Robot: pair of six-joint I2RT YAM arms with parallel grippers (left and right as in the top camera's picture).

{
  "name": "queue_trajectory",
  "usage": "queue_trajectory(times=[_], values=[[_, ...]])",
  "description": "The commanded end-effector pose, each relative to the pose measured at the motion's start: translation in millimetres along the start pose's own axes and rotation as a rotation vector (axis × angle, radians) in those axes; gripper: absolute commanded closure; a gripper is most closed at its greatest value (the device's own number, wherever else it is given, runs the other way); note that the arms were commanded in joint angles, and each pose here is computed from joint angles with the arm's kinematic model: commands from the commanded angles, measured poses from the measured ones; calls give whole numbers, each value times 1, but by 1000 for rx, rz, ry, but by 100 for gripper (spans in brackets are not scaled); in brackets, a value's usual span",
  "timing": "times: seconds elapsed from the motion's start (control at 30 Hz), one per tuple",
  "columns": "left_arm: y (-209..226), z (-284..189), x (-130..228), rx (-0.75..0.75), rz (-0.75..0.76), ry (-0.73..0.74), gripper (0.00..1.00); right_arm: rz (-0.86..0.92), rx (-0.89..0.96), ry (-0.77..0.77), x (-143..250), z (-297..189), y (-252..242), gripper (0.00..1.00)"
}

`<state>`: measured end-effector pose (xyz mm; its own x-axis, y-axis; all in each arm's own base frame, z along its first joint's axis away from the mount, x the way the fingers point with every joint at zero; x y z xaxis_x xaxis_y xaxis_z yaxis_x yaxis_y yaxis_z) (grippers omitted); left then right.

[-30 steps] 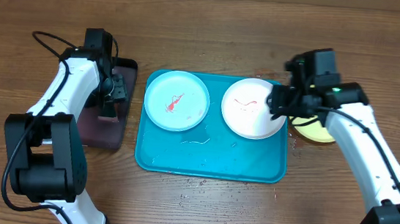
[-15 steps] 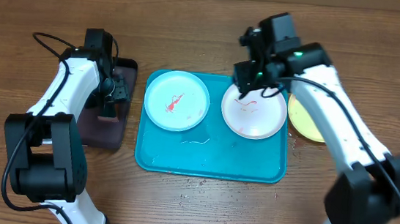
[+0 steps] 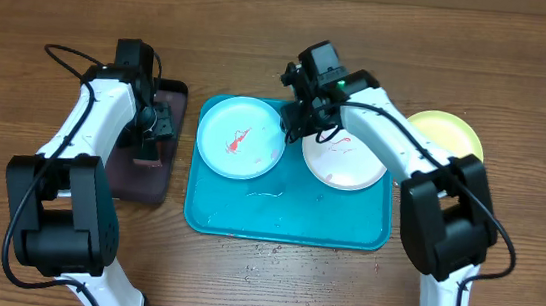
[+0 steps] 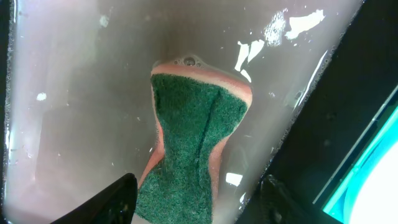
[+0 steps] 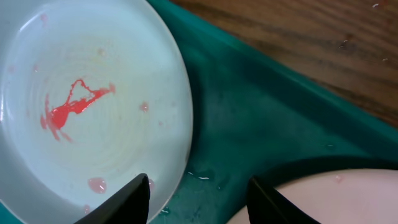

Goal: Clean dirty plates on tray and stack at the side
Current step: 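Move the right gripper to the white plate and grip its rim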

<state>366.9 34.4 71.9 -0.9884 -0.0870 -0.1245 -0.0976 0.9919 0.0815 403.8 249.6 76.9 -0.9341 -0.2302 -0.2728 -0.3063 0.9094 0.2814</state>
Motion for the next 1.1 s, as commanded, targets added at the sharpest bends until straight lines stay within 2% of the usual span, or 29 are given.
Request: queue_trajectory(times=[0.0, 0.17, 0.53, 0.73, 1.07], values=[[-2, -9, -6, 10, -15, -31, 37, 22, -7, 6, 0, 12, 6, 49], [-2, -9, -6, 10, -15, -31, 38, 50, -3, 18, 3, 21, 8, 55], [-1, -9, -5, 10, -14, -25, 38, 141, -24, 77, 15, 42, 12, 59], [-2, -9, -5, 10, -14, -26, 39, 226, -27, 65, 12, 51, 11, 75], [-2, -9, -6, 10, -15, -30, 47, 230, -27, 62, 11, 51, 11, 85]])
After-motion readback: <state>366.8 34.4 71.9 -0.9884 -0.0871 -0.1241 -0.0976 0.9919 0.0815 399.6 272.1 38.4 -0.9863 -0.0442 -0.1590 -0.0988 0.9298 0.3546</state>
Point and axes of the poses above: each gripper's point midway between its finger pads, its own z axis out along the fingers, its own y axis along the line the jaws close on, x = y × z, the point moved 3 cm from there along -z, back along the fingers, and after that the axes turned 12 degrees about z, right-handed, at the moved point
